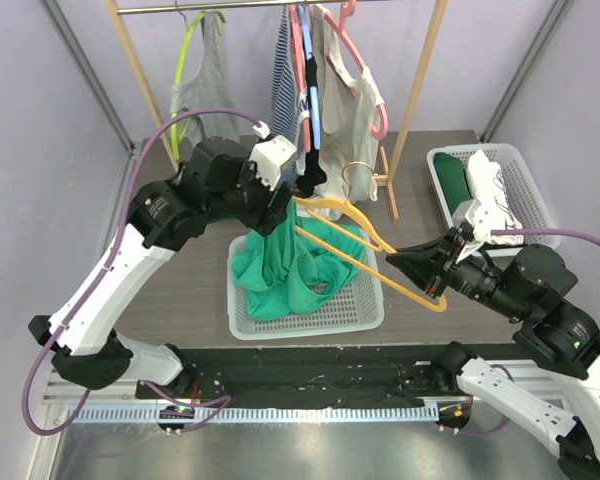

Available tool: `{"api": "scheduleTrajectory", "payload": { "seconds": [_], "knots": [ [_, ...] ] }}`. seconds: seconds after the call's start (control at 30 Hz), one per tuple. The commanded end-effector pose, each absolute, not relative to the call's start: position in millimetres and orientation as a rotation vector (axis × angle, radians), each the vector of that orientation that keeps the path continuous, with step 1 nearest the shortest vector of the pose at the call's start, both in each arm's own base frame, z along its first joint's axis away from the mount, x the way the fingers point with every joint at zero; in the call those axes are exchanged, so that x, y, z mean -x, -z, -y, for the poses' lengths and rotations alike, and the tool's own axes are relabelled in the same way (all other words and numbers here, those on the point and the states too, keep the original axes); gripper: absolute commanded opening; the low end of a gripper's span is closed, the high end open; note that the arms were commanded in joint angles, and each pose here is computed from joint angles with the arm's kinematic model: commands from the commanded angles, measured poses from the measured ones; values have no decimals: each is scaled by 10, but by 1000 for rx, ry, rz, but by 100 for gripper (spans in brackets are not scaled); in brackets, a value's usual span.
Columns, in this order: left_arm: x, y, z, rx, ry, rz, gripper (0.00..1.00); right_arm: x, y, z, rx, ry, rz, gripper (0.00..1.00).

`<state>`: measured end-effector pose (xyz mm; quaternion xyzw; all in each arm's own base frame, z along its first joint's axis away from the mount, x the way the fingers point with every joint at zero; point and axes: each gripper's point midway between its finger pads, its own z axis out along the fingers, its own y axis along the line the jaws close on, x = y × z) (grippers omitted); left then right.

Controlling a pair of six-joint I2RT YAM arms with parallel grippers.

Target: Remove the tank top from the hanger

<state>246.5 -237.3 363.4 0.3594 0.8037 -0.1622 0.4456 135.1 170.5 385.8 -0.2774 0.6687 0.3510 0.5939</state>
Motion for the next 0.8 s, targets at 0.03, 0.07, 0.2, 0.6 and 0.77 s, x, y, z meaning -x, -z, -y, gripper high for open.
{"api": "scheduleTrajectory", "payload": {
  "seconds": [0.03,0.07,0.2,0.6,0.77],
  "knots": [
    [-2498,-3753,2499,-875,467,-1951,57,-1317,-4279,-1695,622,-836,-1410,1],
    [-2502,-3728,2503,-879,467,-1958,57,-1314,-4288,-1688,620,-835,-1407,1],
    [-2504,-3664,2493,-881,456,-1972,53,-1303,-4336,-1674,619,-831,-1393,1],
    [-2495,-3616,2526,-904,467,-1981,0,-1289,-4333,-1680,620,-841,-1393,1],
    [-2511,-3803,2500,-892,459,-1931,0,-1290,-4269,-1652,609,-831,-1403,1]
  ]
}}
